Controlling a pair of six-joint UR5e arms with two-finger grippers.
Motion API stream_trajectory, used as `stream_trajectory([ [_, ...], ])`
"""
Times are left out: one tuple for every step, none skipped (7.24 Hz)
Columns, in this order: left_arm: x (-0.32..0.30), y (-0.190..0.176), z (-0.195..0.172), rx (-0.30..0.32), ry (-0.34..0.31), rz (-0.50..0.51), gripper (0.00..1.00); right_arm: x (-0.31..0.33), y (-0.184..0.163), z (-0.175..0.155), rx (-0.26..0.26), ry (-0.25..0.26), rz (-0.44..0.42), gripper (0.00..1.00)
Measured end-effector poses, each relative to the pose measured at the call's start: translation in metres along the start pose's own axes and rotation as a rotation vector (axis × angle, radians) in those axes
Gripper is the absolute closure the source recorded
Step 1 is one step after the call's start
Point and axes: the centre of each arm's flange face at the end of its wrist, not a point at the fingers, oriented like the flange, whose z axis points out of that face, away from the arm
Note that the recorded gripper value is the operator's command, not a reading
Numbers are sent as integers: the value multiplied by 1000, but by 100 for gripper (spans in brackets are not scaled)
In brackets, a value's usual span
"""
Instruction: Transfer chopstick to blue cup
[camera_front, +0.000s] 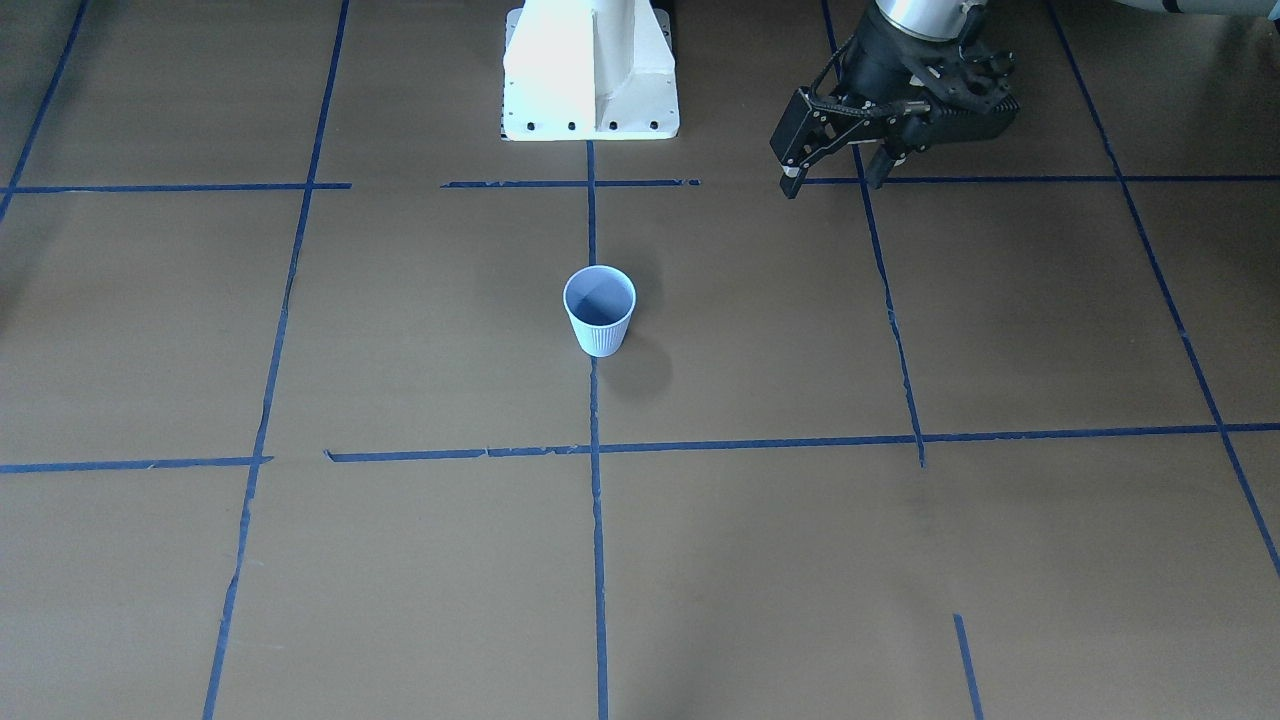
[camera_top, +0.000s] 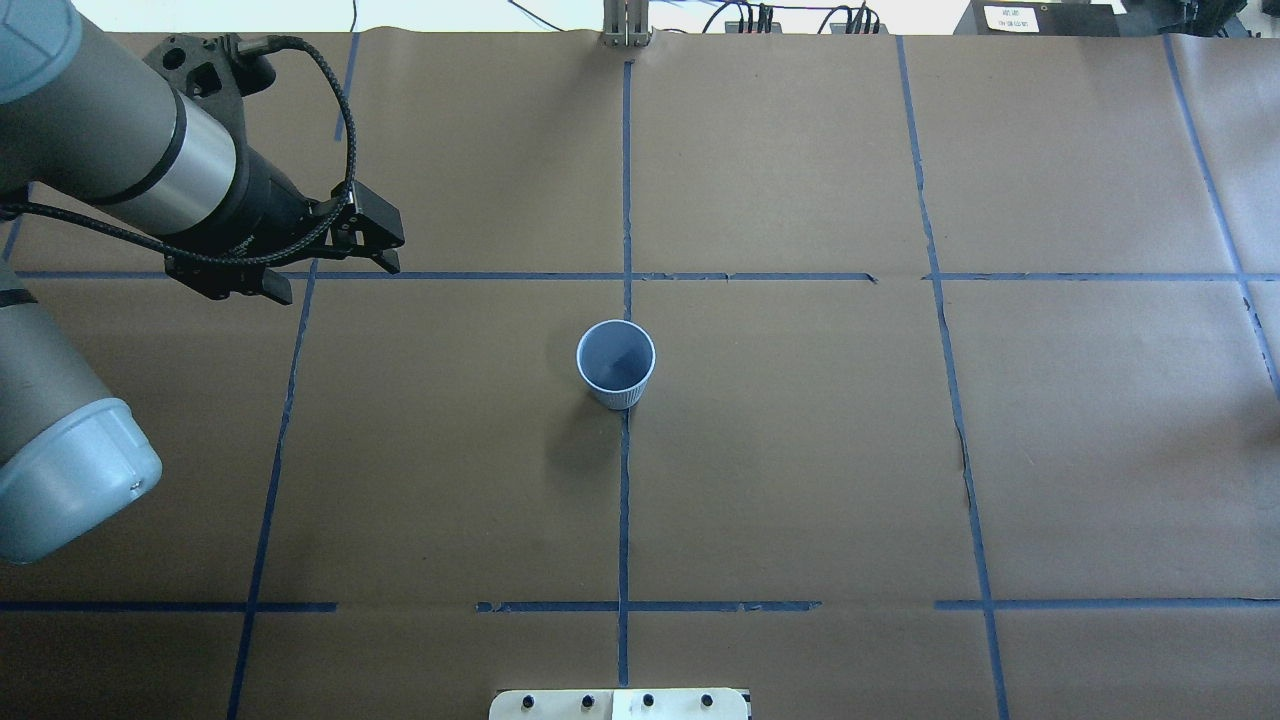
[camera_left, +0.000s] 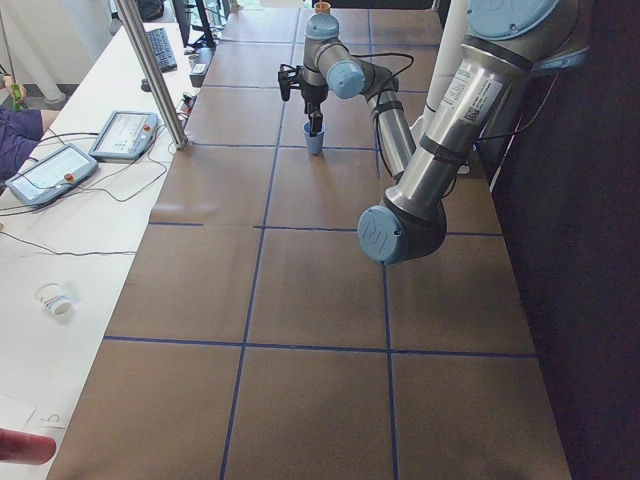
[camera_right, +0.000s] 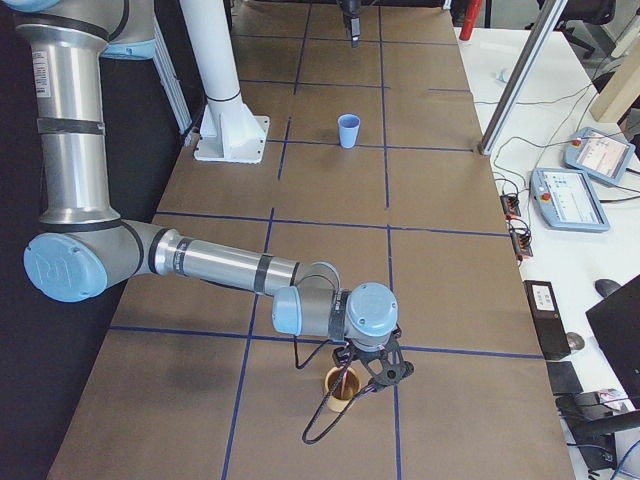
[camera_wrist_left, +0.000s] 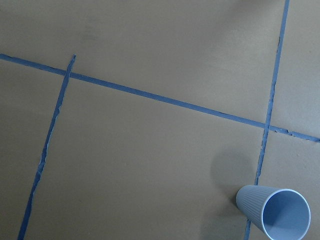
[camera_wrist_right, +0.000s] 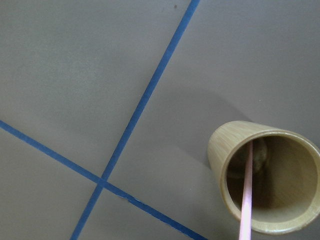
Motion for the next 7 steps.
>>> stream_trajectory([
  [-1,0,0,0,-1,0,0,7,5,0,-2,-2,1,0],
  [-3,1,0,-1,-2,-1,0,13,10,-1,-6,-6,1,0],
  [-6,2,-1,-1,-2,-1,0,18,17,-3,-11,-11,-1,0],
  [-8,4,-2,0,-1,0,0,23,21,-4,-17,-15,-1,0],
  [-9,4,-3,0,0,0,0,26,23,-3,-22,-16,1,2],
  [-10,5,-4,0,0,0,0,29,23,-2,-24,-13,11,6],
  [-10,5,-3,-1,0,1,0,30,22,0,-25,-10,30,12],
])
